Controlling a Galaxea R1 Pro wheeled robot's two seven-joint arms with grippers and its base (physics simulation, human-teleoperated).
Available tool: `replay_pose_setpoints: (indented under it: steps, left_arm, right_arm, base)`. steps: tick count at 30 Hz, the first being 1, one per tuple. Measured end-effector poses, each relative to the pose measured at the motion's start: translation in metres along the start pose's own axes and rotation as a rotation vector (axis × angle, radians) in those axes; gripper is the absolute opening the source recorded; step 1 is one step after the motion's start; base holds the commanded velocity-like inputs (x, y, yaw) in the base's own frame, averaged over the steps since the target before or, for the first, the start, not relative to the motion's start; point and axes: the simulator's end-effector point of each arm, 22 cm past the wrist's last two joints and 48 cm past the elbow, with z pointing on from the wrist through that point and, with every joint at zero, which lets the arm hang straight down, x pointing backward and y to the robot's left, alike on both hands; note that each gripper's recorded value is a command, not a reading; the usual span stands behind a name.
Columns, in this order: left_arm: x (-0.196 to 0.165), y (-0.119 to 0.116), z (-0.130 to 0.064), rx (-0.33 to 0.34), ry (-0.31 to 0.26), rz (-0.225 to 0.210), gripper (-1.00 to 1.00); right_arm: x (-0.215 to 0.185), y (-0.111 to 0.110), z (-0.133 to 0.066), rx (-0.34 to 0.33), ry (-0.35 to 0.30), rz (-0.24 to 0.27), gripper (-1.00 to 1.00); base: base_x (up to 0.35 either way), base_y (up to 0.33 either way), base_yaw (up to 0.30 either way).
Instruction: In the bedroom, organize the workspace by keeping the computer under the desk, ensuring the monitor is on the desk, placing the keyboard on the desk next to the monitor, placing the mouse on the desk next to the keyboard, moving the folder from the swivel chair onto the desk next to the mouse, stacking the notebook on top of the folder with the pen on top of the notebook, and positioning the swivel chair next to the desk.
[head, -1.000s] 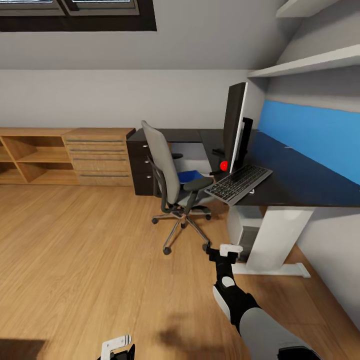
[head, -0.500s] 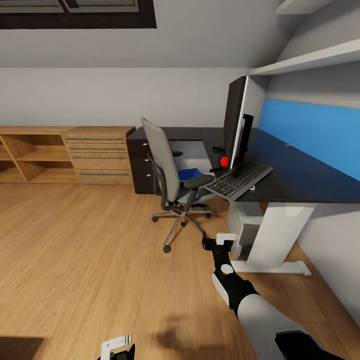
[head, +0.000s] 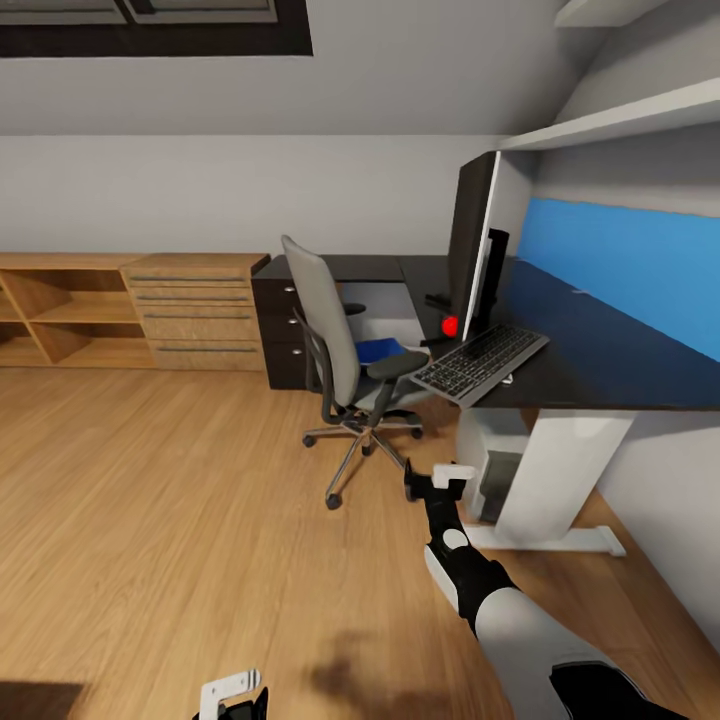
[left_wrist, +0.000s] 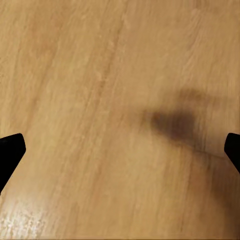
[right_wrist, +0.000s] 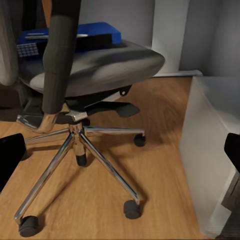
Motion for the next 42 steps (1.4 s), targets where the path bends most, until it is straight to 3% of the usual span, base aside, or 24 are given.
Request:
replay_pose_setpoints:
  steps: [9,20,25,42]
  left_arm:
    - [-0.010,0.001,0.000,-0.002,-0.044,-0.005,1.00]
    - [-0.011,0.001,0.000,-0.002,-0.050,-0.005,1.00]
    - [-0.011,0.001,0.000,-0.002,-0.050,-0.005,1.00]
    - [-0.011,0.002,0.000,-0.003,-0.050,-0.006,1.00]
  right_arm:
    - [0.000,0.000,0.000,0.000,0.000,0.001,1.00]
    - [0.000,-0.001,0.000,0.003,0.001,0.003,1.00]
    - [0.000,-0.008,0.000,0.036,0.000,0.006,1.00]
    - [0.001,-0.013,0.000,0.055,0.003,0.004,1.00]
  base:
    - [0.314,0.000,0.000]
    - [0.332,0.000,0.000]
    - [0.281,-0.065,0.000]
    - [0.074,-0.020,0.000]
